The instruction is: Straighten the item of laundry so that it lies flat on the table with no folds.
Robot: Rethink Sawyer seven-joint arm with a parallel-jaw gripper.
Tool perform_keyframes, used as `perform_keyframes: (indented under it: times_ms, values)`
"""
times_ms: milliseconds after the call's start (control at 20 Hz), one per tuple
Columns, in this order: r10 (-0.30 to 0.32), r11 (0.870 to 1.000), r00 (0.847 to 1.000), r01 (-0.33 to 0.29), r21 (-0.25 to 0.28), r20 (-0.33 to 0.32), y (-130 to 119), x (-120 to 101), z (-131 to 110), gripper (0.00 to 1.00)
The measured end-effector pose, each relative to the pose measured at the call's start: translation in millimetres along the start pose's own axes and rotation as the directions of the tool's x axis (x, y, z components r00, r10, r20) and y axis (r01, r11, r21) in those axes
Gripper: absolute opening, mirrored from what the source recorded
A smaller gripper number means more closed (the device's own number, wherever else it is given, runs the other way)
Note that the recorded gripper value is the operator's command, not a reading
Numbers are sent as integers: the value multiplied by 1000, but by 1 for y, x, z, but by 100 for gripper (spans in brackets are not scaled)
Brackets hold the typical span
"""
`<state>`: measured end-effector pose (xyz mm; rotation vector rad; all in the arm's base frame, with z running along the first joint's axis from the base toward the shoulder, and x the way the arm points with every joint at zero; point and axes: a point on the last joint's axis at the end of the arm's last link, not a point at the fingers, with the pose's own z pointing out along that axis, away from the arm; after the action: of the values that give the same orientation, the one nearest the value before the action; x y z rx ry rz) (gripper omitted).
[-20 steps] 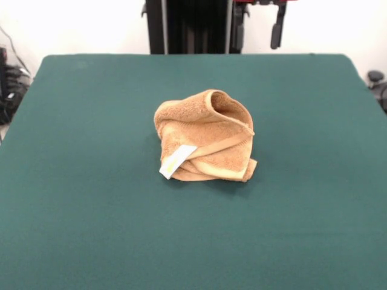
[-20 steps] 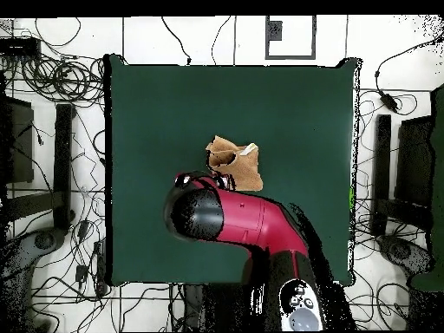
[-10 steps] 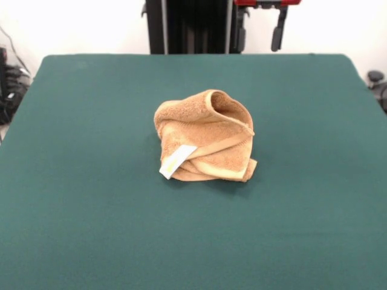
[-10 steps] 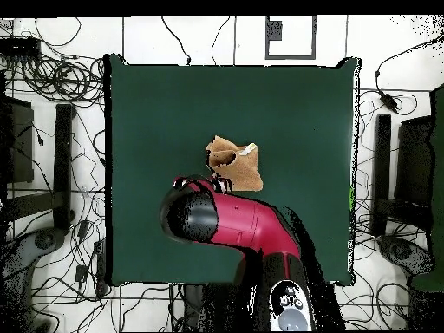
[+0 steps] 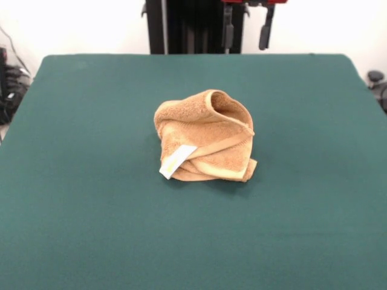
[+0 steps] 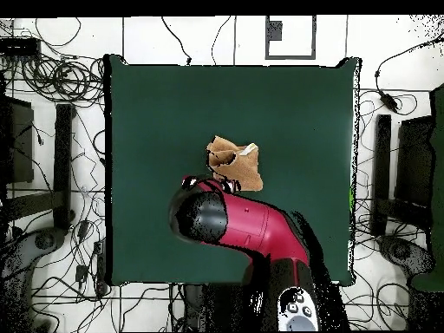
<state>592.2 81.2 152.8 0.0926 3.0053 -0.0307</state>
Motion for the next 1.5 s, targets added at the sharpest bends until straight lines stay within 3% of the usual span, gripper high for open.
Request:
perform_keyframes:
  times_ms: [550, 1000, 1500]
  values:
    - [50, 999, 998, -50, 8, -31, -26, 4, 27, 100]
    - [99, 995, 993, -98, 20, -71, -58, 6, 77, 100]
    - [120, 993, 991, -118, 30, -63, -74, 4, 117, 100]
